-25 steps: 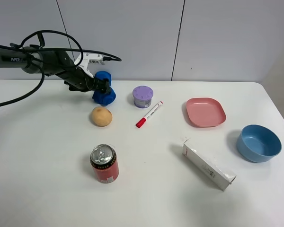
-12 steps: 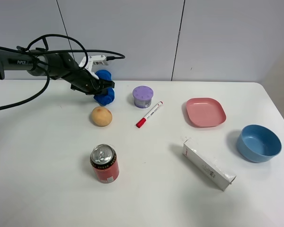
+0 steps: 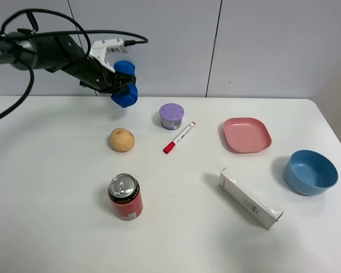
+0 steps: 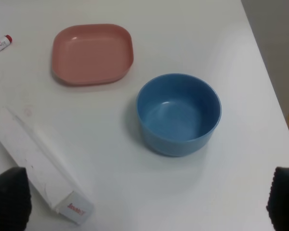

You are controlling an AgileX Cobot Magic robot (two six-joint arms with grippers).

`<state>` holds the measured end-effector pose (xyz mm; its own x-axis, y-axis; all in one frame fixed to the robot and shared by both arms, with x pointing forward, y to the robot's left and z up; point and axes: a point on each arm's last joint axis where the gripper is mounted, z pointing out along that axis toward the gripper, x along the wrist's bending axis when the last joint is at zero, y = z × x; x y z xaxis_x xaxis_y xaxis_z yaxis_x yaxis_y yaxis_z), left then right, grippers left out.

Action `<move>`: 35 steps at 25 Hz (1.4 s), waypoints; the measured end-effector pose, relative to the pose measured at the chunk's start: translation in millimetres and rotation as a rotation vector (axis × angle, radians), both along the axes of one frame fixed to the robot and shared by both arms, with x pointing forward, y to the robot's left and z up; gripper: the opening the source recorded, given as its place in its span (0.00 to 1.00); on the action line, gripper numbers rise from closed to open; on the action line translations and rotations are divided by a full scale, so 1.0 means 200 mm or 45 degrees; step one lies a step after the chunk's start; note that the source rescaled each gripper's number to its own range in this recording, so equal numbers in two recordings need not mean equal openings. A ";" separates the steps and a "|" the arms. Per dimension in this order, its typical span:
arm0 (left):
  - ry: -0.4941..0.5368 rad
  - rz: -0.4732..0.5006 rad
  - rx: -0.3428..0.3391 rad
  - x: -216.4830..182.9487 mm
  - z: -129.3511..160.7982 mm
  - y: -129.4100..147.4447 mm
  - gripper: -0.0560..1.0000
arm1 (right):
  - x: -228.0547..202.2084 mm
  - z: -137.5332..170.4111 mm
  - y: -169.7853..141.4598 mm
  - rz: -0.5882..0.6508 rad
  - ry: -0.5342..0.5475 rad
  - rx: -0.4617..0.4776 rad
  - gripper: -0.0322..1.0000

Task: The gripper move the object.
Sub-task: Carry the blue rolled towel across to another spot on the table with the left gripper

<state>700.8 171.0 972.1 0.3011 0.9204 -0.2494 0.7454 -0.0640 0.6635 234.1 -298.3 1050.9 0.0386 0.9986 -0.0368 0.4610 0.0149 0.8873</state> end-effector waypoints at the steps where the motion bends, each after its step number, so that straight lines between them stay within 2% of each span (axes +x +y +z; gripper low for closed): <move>1: -0.009 -0.018 -0.007 -0.02 0.05 -0.01 0.06 | 0.00 0.00 0.00 0.000 0.000 0.000 1.00; 5: -0.029 -0.130 -0.046 -0.13 0.23 -0.14 0.06 | 0.00 0.00 0.00 0.000 0.000 0.000 1.00; 7: -0.027 -0.201 -0.087 -0.19 0.27 -0.26 0.06 | 0.00 0.00 0.00 0.000 0.000 0.000 1.00; 12: -0.052 -0.390 -0.144 -0.35 0.28 -0.60 0.06 | 0.00 0.00 0.00 0.000 0.000 0.000 1.00; 16: -0.109 -0.441 -0.164 -0.40 0.23 -0.76 0.06 | 0.00 0.00 0.00 0.000 0.000 0.000 1.00; 19: -0.086 -0.441 -0.146 -0.39 0.11 -0.81 0.06 | 0.00 0.00 0.00 0.000 0.000 0.000 1.00; 27: 0.064 -0.422 -0.070 -0.34 -0.25 -0.84 0.07 | 0.00 0.00 0.00 0.000 0.000 0.000 1.00; 31: 0.109 -0.407 -0.079 -0.34 -0.31 -0.84 0.07 | 0.00 0.00 0.00 0.000 0.000 0.000 1.00; 35: 0.178 -0.380 -0.138 -0.35 -0.35 -0.85 0.07 | 0.00 0.00 0.00 0.000 0.000 0.000 1.00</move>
